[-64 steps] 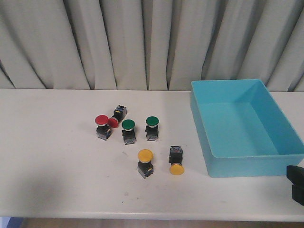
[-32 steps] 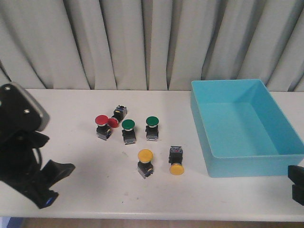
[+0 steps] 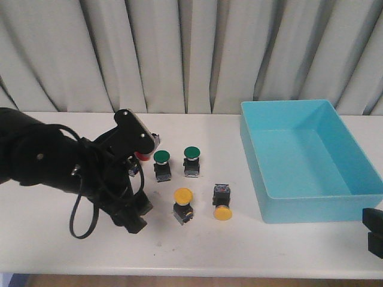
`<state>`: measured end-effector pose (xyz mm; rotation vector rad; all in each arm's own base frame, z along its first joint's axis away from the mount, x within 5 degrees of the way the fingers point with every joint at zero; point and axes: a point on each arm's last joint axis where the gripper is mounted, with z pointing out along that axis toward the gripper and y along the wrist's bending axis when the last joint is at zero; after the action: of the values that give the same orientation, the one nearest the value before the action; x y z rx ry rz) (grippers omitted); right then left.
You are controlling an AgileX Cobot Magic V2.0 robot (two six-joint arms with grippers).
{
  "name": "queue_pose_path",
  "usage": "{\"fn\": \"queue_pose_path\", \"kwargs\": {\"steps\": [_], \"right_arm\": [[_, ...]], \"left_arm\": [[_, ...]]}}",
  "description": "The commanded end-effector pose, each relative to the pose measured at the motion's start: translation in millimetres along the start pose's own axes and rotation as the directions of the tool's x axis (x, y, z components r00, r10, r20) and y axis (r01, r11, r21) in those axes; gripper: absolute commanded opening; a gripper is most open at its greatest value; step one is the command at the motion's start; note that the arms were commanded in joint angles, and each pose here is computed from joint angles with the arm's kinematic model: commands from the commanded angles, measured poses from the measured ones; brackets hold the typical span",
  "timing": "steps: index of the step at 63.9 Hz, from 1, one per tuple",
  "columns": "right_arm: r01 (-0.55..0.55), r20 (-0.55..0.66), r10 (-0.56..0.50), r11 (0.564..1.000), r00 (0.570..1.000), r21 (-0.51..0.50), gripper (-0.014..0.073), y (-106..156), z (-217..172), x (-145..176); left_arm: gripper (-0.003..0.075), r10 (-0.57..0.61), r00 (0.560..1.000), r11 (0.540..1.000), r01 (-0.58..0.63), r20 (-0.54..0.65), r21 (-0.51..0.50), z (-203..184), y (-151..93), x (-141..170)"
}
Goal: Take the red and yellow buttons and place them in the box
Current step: 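Reach the left gripper down to the red-capped button nearest the robot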
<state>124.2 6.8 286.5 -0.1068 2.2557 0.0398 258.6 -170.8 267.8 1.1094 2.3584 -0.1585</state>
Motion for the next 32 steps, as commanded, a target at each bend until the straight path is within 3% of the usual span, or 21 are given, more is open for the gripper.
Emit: {"fn": "queue_pose_path", "kwargs": {"steps": [1,18,32], "right_arm": [[0.006,0.086,-0.007,1.000,0.996,0.009,0.0456,-1,-5,-14],[0.005,0.086,-0.006,1.000,0.996,0.008,0.0456,-1,-5,-14],[0.005,0.086,-0.005,1.000,0.996,0.008,0.0456,-1,-5,-14]], "left_arm": [[0.0538,-0.048,0.994,0.998,0.050,0.099,-0.026,-9,8,-23],[0.0538,-0.233,0.972,0.971,0.232,-0.007,-0.063,10,63,-31],[0.0538,-0.304,0.953,0.946,0.302,0.001,-0.115,22,106,-34]]}}
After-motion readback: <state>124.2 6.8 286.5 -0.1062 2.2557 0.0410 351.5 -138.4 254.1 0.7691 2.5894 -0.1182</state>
